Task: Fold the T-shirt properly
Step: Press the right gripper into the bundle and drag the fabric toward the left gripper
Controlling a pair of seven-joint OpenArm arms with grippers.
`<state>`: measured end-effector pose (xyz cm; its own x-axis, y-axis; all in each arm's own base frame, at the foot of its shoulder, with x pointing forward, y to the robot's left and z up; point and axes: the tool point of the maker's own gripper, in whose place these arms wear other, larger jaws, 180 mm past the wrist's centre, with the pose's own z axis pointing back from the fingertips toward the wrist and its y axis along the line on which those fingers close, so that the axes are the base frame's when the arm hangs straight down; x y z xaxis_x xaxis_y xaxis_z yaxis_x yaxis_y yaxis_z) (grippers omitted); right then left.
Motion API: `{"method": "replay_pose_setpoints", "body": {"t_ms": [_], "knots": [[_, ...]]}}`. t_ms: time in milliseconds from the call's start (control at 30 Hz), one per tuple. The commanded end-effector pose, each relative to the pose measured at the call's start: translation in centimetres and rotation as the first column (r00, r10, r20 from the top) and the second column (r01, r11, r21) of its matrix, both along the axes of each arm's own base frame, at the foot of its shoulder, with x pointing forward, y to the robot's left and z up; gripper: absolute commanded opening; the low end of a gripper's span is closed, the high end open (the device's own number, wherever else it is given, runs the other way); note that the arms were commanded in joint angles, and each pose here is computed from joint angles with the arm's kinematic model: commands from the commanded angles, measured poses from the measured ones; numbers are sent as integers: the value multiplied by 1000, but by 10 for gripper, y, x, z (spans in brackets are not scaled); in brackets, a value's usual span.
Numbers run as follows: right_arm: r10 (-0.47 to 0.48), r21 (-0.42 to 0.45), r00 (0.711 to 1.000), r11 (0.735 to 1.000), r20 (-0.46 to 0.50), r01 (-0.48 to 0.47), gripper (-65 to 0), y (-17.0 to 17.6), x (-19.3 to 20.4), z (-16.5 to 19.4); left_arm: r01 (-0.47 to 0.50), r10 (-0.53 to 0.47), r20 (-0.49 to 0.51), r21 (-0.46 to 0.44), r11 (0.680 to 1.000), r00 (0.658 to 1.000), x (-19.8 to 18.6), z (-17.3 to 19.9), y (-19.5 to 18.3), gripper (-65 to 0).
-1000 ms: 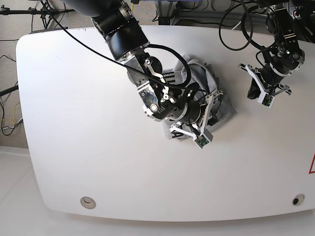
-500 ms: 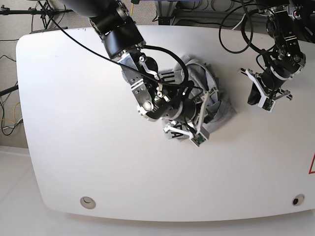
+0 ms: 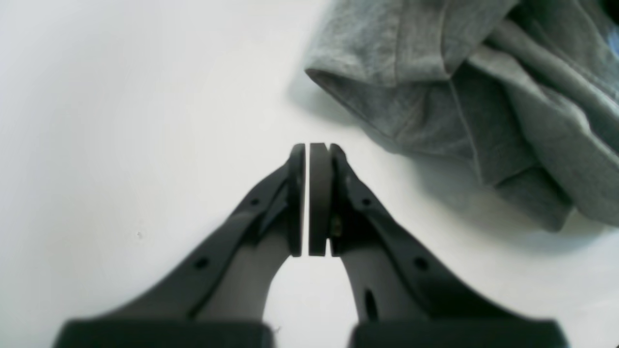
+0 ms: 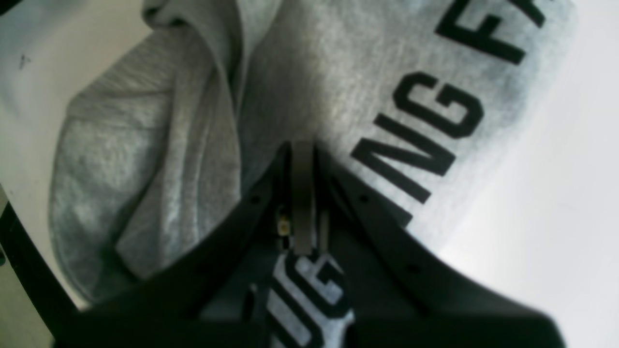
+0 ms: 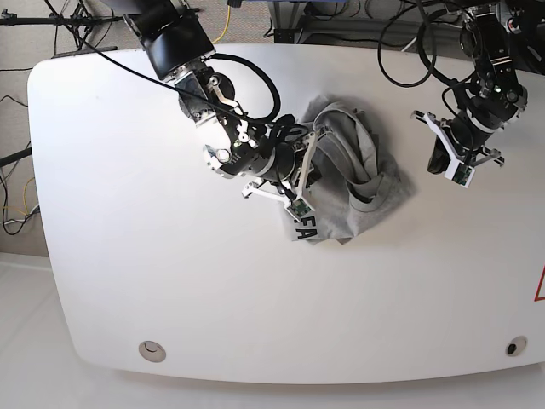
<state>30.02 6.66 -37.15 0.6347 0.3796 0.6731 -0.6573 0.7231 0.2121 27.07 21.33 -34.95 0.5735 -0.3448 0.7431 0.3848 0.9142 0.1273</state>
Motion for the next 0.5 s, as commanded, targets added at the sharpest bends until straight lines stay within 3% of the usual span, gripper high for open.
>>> {"method": "replay_pose_setpoints", "body": {"t_ms": [0,467], "knots": [[-1,31,999,1000,47,0,-650,4,9,15,11,-11,49,-5,1000,999,7,13,-1,-647],[-5,16,999,1000,-40,6,-650,7,-4,-12,10,-10,47,-5,1000,999,6,12,-1,-647]]}}
